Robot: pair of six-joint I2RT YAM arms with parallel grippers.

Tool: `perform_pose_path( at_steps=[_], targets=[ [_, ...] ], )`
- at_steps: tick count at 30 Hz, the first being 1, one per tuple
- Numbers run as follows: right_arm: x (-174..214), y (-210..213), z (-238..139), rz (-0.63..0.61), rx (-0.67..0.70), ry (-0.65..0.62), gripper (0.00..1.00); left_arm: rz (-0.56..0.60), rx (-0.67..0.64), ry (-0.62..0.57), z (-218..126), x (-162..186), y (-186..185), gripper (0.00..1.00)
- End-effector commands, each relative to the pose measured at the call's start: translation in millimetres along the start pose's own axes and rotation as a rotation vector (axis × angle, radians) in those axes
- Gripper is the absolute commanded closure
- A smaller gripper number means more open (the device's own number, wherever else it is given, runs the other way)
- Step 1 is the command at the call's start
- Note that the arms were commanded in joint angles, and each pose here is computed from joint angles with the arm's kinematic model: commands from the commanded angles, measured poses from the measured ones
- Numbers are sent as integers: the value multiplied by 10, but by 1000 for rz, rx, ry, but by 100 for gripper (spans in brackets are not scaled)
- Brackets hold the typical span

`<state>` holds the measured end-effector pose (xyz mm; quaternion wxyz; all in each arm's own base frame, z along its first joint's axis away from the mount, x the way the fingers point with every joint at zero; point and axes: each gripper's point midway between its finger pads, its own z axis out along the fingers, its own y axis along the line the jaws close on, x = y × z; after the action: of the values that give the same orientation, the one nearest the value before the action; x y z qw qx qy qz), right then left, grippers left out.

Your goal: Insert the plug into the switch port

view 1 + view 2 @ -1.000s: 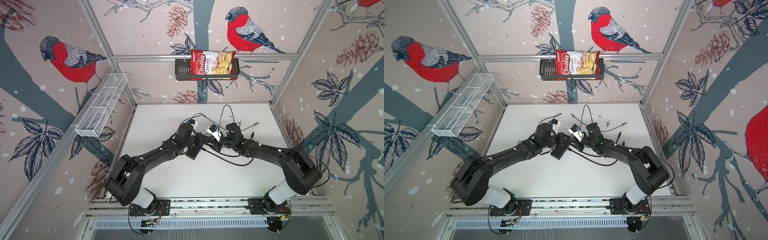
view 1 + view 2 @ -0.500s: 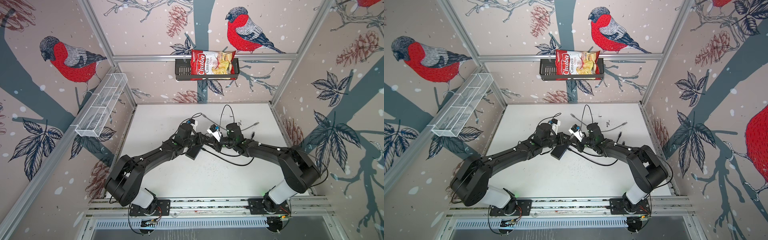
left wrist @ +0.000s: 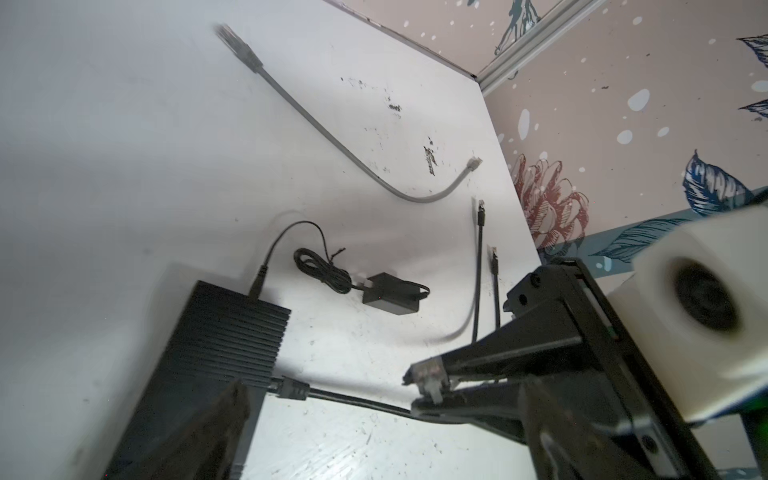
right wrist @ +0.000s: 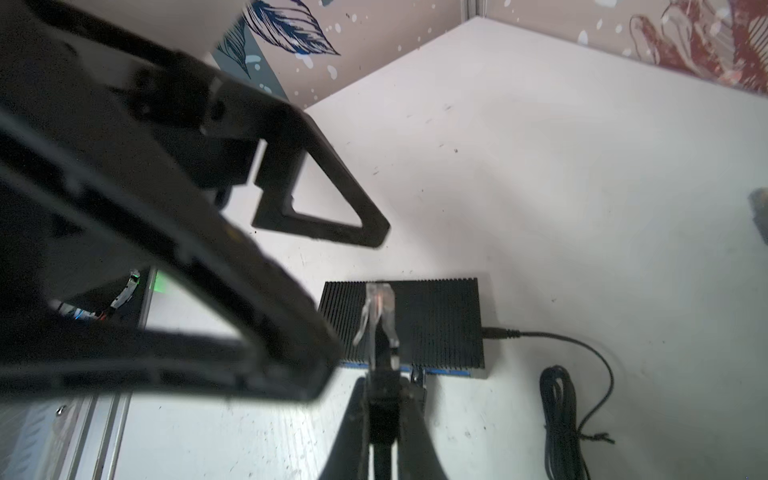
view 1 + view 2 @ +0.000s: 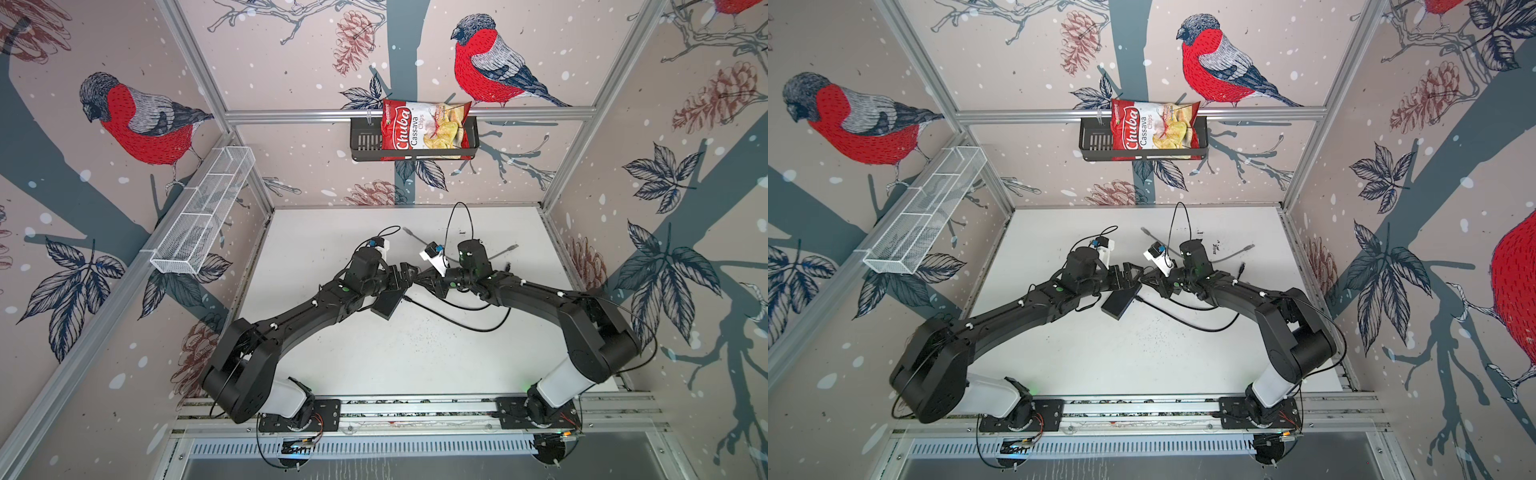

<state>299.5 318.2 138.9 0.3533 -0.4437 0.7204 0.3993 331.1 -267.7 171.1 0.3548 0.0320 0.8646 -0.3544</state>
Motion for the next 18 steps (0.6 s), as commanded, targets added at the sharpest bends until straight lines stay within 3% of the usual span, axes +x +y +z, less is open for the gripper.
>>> perform_pose_path(
  at_steps=[1,9,15,18],
  targets=[
    [191,91,-19,68,-75,69,98,116,-117,-36,-121,-28,214,4],
    [330,23,-134,183,-23,139,99,318,-234,52,-227,244,485,4],
    [328,14,-249,266,-4,146,99,474,-387,229,-181,623,679,4],
    [275,28,-298,269,2,135,99,495,-453,338,-178,796,802,4]
  ],
)
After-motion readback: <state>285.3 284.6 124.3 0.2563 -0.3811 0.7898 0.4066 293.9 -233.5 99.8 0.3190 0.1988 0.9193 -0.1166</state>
